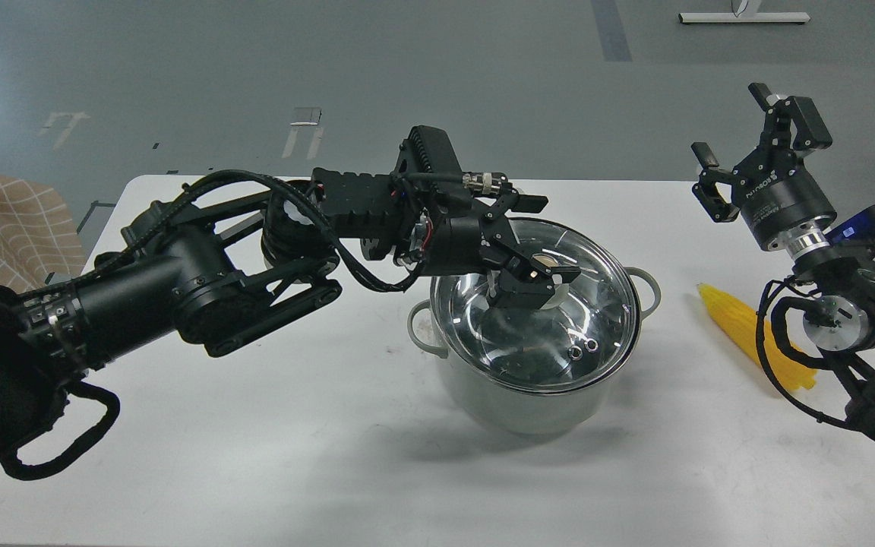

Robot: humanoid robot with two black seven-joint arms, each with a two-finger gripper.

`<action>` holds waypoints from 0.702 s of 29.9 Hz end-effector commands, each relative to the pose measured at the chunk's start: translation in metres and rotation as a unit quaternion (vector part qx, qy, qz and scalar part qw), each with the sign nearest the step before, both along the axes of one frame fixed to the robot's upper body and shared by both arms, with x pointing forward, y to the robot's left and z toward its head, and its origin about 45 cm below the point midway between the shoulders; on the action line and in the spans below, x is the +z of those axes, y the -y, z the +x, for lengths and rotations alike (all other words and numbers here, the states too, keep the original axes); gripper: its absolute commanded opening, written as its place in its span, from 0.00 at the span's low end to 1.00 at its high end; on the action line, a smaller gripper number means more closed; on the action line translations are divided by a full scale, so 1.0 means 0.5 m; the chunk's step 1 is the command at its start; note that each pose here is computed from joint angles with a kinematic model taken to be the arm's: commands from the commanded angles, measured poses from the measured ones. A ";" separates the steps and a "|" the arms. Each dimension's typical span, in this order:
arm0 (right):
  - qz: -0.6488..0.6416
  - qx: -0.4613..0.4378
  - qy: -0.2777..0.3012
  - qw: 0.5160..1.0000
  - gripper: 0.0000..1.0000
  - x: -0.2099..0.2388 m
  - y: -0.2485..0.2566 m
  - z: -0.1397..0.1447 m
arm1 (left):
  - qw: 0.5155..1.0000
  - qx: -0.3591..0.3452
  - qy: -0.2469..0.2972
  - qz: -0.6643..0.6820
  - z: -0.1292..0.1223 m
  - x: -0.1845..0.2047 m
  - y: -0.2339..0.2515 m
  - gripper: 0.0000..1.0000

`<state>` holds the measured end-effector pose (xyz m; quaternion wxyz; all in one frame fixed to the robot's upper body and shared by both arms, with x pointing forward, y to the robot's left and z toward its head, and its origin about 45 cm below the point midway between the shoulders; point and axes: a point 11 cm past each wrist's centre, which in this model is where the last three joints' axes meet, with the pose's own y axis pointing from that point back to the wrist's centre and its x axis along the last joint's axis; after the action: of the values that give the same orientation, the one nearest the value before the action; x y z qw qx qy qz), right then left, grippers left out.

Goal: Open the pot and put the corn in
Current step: 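Reach the left gripper over the pot and grasp the lid's brass knob, then lift the glass lid off the pot with the left gripper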

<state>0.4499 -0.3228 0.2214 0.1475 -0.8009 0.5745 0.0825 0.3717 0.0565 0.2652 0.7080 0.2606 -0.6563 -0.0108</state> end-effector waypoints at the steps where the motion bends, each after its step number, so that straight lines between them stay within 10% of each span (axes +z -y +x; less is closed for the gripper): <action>1: 0.000 0.000 -0.003 1.000 1.00 -0.005 0.001 -0.003 | 1.000 0.004 -0.019 -0.001 -0.011 -0.029 -0.004 0.97; 10: 0.000 -0.001 -0.006 1.000 1.00 -0.011 0.003 -0.006 | 0.999 0.008 -0.033 -0.002 -0.021 -0.050 -0.007 0.90; 21: 0.001 0.000 -0.007 1.000 1.00 -0.013 0.001 -0.008 | 0.999 0.018 -0.042 0.001 -0.022 -0.069 -0.015 0.57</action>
<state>0.4461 -0.3233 0.2155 0.1449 -0.8003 0.5752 0.0878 0.3610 0.0637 0.2318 0.7343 0.2715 -0.6221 -0.0099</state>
